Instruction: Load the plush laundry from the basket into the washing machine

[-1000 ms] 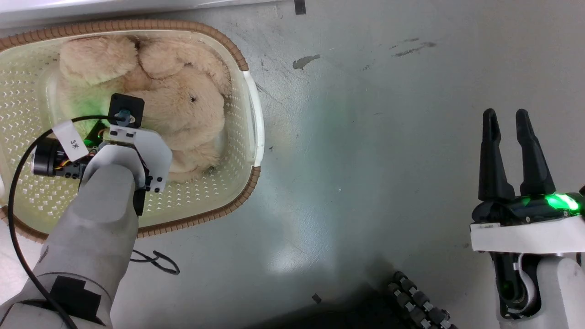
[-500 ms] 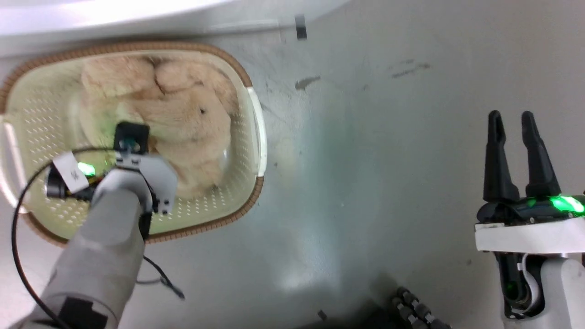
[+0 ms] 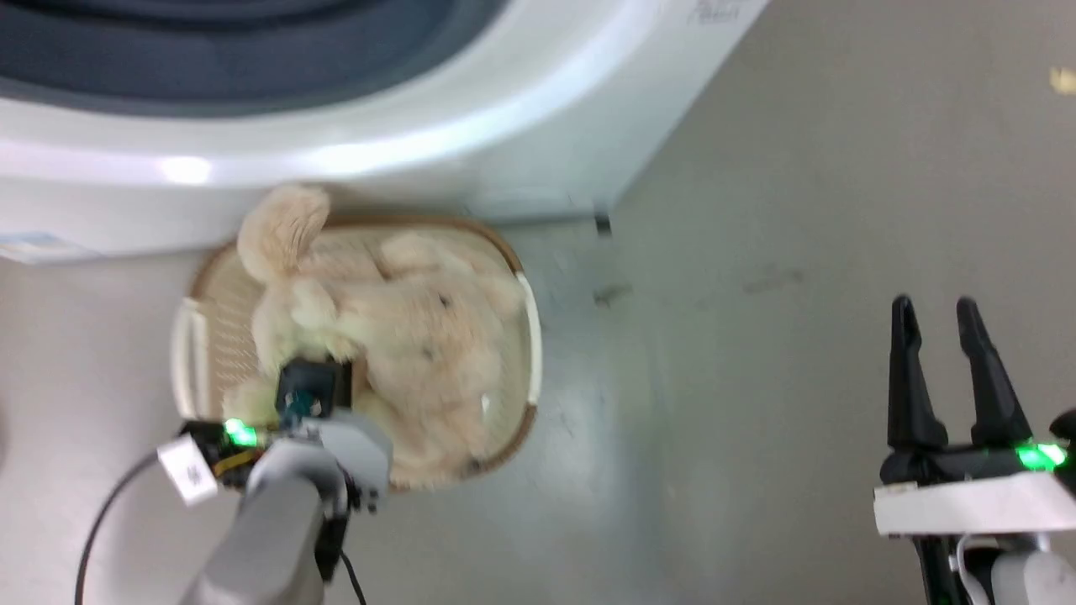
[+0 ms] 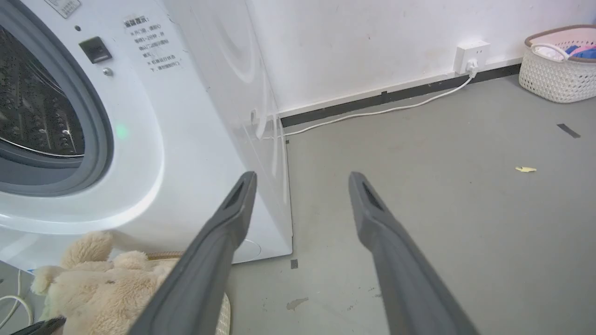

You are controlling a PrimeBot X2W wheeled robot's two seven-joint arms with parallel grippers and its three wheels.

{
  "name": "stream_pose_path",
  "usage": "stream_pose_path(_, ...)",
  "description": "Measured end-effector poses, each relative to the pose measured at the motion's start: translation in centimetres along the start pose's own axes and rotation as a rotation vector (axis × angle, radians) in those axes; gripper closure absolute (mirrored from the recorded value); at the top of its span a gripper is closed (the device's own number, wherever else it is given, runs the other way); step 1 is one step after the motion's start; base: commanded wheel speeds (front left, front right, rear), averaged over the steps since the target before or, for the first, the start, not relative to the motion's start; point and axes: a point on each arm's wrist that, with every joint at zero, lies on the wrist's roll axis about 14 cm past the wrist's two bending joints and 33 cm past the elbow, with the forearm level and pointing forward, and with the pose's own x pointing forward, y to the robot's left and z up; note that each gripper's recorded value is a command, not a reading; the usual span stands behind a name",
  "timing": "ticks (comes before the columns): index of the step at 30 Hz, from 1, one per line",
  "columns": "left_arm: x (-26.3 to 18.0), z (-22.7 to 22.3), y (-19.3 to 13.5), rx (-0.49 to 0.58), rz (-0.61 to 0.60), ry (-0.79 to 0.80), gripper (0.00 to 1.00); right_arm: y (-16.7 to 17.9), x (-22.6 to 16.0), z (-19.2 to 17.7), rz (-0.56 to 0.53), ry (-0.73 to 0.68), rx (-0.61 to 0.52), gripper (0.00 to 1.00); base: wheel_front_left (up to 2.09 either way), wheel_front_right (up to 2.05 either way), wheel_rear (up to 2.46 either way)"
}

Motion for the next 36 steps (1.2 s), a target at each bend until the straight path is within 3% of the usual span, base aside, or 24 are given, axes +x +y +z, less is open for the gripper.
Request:
stream_pose_path(16,-15.1,9.7,1.8,-0.119,0.121,-0.421,1.00,4.2,-5.3,6.0,0.141,-0.157,0.045,0.00,0.00,0.00,0.00)
stream_pose_path(23,-19.9,14.1,3.2,-0.074,0.170,-0.615,1.00,5.9,-5.9,7.3,0.198,-0.197,0.059,0.00,0.00,0.00,0.00)
stream_pose_path(29,-20.0,16.8,3.5,-0.054,0.153,-0.690,1.00,5.8,-5.5,6.8,0.193,-0.183,0.057,0.00,0.00,0.00,0.00)
stream_pose_path(36,-16.5,22.7,5.0,-0.019,0.142,-0.786,1.00,5.5,-4.0,5.2,0.176,-0.136,0.048,0.00,0.00,0.00,0.00)
